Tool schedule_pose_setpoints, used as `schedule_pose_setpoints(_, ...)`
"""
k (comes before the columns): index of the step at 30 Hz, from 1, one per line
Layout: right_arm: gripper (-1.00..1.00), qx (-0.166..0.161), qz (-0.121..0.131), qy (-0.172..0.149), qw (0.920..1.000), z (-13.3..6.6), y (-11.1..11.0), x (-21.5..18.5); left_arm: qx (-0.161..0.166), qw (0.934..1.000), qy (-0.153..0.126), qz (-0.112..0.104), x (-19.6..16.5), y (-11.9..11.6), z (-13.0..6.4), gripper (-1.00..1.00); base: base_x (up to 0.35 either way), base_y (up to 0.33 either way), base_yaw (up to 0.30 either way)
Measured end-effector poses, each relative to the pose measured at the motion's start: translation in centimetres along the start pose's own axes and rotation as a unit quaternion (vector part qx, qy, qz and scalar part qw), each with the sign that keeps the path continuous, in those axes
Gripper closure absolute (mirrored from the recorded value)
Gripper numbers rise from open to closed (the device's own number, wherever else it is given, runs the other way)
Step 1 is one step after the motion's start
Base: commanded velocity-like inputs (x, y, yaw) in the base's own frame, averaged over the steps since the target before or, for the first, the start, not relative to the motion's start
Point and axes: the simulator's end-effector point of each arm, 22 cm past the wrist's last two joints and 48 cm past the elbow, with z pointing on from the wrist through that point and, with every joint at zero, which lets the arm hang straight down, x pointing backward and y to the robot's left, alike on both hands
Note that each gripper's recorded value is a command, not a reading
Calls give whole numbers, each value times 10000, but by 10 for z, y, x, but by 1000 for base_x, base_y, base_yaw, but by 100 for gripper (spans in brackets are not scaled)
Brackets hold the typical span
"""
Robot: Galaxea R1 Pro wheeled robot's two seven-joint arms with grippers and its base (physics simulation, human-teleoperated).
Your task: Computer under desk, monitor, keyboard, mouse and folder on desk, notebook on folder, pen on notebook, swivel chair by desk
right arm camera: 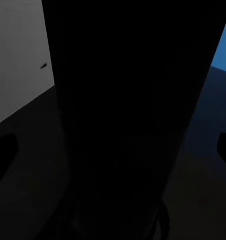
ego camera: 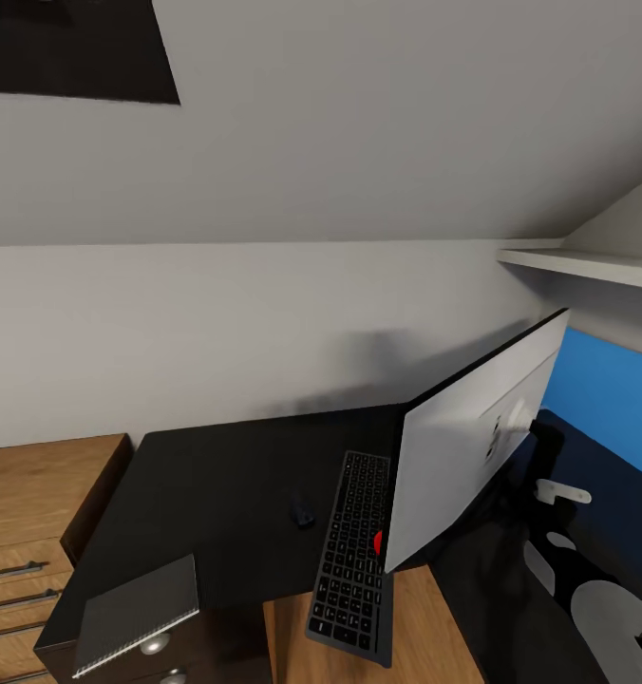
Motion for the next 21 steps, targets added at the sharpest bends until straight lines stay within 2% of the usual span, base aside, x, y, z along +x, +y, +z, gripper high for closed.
schedule_pose_setpoints(1,100,1,-1,0,10000,0,0,0,1,10000,0,-1,0,0,0,-100,0,0,0)
schedule_pose_setpoints(21,100,28,20,-7,10000,0,-2,-1,-6,10000,0,6,0,1,0,-100,0,0,0)
